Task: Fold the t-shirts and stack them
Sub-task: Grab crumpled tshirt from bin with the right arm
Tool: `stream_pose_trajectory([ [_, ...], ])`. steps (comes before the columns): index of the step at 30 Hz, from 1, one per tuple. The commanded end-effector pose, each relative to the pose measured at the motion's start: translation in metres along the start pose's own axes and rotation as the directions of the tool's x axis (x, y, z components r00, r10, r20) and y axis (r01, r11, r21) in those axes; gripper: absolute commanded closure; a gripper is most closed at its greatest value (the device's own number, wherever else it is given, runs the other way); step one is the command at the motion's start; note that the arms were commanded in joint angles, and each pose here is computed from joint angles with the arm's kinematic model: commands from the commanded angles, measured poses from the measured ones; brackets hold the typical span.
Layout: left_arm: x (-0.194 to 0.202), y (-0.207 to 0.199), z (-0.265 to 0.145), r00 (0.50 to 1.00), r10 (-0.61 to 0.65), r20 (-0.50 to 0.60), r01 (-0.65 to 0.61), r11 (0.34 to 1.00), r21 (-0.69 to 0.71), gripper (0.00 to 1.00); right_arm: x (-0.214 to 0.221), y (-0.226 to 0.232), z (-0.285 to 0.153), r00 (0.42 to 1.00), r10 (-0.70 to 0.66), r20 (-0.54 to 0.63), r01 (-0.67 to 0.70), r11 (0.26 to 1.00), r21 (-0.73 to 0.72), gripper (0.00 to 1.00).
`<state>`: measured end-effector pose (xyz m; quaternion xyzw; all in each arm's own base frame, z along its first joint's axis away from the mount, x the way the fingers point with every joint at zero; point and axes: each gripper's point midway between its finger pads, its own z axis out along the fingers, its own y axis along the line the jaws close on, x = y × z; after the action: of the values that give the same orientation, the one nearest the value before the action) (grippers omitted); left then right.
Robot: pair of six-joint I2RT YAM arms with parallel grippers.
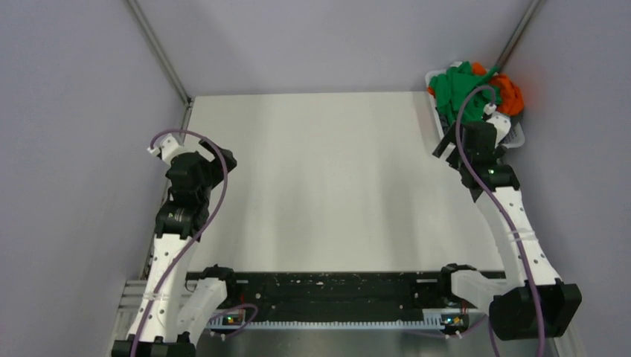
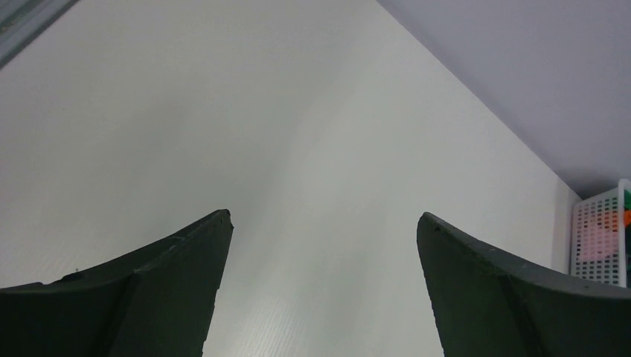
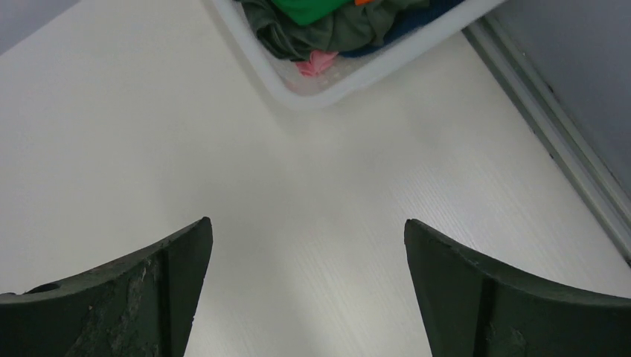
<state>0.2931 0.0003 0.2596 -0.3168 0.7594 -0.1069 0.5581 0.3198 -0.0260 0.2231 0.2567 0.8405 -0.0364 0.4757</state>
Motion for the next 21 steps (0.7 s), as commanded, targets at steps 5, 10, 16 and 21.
stream_pose_trajectory([
  [5, 0.027, -0.015, 0.0, 0.996, 0.035, -0.079, -0.023, 0.989, 0.144, 0.01, -0.105, 0.042, 0.082, 0.989, -0.108, 0.102, 0.099, 0.991, 0.09, 0.01],
  [10, 0.029, -0.009, -0.001, 0.996, 0.035, -0.078, -0.025, 0.992, 0.127, 0.01, -0.138, 0.034, 0.161, 0.992, 0.007, 0.124, -0.027, 0.986, 0.165, 0.01],
  [16, 0.042, -0.01, 0.004, 0.991, 0.039, -0.127, -0.021, 0.99, 0.139, 0.01, -0.16, 0.045, 0.25, 0.987, 0.003, 0.16, -0.026, 0.989, 0.147, 0.15],
  [21, 0.051, -0.012, 0.008, 0.985, 0.048, -0.167, -0.023, 0.988, 0.151, 0.02, -0.17, 0.07, 0.277, 0.988, 0.014, 0.155, -0.022, 0.998, 0.051, 1.0],
])
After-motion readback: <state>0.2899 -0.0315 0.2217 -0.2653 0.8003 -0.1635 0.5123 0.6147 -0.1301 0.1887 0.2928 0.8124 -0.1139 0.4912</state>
